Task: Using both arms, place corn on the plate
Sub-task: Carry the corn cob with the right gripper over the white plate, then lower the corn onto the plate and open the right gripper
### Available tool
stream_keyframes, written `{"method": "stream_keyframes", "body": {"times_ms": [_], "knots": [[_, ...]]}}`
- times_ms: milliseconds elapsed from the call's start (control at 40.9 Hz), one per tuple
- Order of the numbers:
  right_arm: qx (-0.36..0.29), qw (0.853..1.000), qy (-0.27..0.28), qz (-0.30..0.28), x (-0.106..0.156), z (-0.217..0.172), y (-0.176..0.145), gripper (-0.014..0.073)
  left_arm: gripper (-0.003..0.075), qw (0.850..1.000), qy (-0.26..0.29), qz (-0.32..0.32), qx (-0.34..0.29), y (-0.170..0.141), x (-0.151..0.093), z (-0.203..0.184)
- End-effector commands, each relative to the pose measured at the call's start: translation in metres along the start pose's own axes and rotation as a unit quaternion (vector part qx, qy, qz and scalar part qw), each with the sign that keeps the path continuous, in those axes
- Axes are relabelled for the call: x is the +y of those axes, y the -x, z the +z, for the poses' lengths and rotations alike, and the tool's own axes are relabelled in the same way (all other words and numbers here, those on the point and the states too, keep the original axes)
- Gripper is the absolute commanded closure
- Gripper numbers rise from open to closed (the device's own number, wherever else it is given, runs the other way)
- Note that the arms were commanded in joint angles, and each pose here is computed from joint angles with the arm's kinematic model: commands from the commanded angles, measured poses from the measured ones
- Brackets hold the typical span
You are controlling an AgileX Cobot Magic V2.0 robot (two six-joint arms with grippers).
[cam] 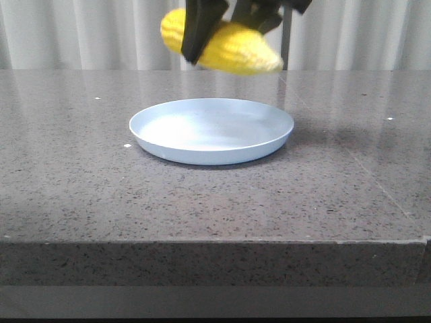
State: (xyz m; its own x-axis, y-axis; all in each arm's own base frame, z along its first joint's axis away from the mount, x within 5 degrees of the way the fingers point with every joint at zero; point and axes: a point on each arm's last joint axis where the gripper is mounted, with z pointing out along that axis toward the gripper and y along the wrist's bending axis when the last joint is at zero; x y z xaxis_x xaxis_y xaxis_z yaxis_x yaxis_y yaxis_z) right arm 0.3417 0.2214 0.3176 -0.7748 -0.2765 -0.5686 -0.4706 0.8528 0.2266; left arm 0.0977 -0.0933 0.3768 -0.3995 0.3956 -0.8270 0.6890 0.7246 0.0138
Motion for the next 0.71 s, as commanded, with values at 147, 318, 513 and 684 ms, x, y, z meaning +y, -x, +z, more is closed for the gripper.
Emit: {"method": "stream_keyframes", "body": {"times_ms": [147,318,513,684], "knots": [[-0.048,0.999,0.001,0.005,-0.002,0.016,0.014,0.0302,0.0283,0.998,-0.005,-0.004,-0.055,0.014,-0.001,-0.007],[-0.032,0.999,-0.001,0.007,-0.004,0.027,0.011,0.0116,0.0283,0.998,-0.005,-0.004,-0.055,0.014,-0.001,-0.007],[-0.038,0.999,-0.003,0.002,-0.003,0.016,0.013,-0.005,0.0283,0.998,-0.005,-0.004,-0.055,0.014,-0.001,-0.007],[-0.071,0.997,0.0,-0.01,0.004,-0.022,0.018,-0.005,0.0283,0.998,-0.005,-0.004,-0.055,0.014,-0.001,-0.007]]}}
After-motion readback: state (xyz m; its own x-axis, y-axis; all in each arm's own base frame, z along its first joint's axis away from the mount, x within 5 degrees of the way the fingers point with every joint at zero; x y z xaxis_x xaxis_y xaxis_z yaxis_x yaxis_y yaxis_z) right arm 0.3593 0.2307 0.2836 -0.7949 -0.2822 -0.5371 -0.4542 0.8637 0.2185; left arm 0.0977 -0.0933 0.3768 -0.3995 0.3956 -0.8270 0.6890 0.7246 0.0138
